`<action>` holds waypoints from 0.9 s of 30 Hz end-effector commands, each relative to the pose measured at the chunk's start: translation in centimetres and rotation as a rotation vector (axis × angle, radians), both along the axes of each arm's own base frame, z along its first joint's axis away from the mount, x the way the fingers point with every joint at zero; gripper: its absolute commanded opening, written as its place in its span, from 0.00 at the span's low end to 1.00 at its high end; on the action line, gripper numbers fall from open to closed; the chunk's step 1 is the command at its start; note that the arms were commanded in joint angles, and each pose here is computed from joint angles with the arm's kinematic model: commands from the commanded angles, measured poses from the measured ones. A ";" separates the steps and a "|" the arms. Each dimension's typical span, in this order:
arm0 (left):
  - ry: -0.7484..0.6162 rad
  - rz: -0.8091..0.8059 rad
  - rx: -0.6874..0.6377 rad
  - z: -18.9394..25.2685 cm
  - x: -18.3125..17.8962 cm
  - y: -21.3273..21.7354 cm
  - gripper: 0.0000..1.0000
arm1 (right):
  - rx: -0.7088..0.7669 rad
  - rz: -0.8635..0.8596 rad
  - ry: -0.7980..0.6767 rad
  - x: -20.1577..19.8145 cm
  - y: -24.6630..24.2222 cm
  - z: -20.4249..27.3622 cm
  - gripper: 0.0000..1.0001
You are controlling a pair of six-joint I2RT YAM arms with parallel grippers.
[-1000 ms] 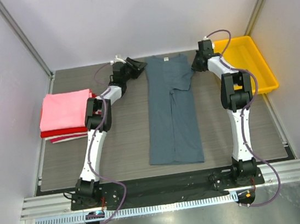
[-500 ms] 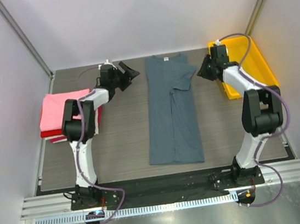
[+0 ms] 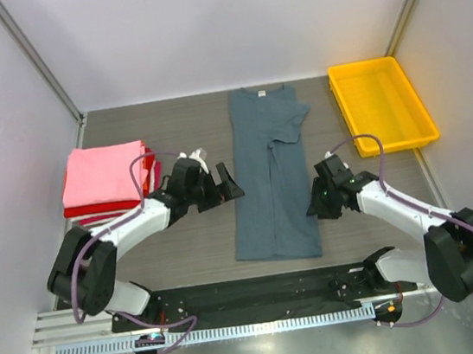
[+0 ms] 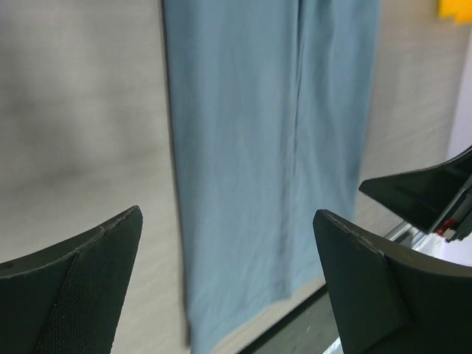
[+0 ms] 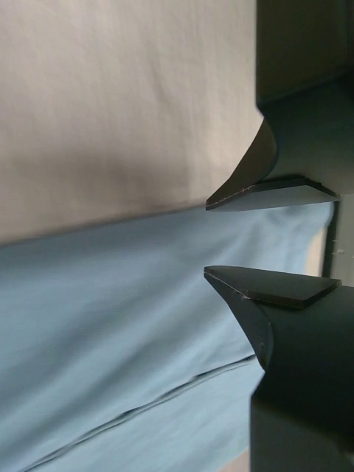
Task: Fold and stack the t-shirts
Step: Fold the tshirt
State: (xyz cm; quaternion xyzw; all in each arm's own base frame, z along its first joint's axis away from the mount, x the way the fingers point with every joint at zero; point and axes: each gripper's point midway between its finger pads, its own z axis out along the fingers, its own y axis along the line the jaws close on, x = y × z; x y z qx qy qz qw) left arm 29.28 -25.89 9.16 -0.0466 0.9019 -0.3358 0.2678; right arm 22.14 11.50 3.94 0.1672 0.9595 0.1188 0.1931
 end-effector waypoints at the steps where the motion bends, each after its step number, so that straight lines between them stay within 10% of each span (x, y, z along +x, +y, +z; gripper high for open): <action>1: 0.016 0.009 0.076 -0.5 -2.8 1.5 1.00 | 0.007 -0.061 0.029 -2.6 0.6 0.3 0.41; 10: -0.066 0.249 0.029 0.7 -5.7 6.4 1.00 | -0.010 -0.058 0.073 -6.7 0.2 0.3 0.40; 27: 0.108 0.063 0.014 -2.4 -12.2 3.3 0.75 | 0.048 -0.003 0.225 -11.5 1.1 -2.3 0.32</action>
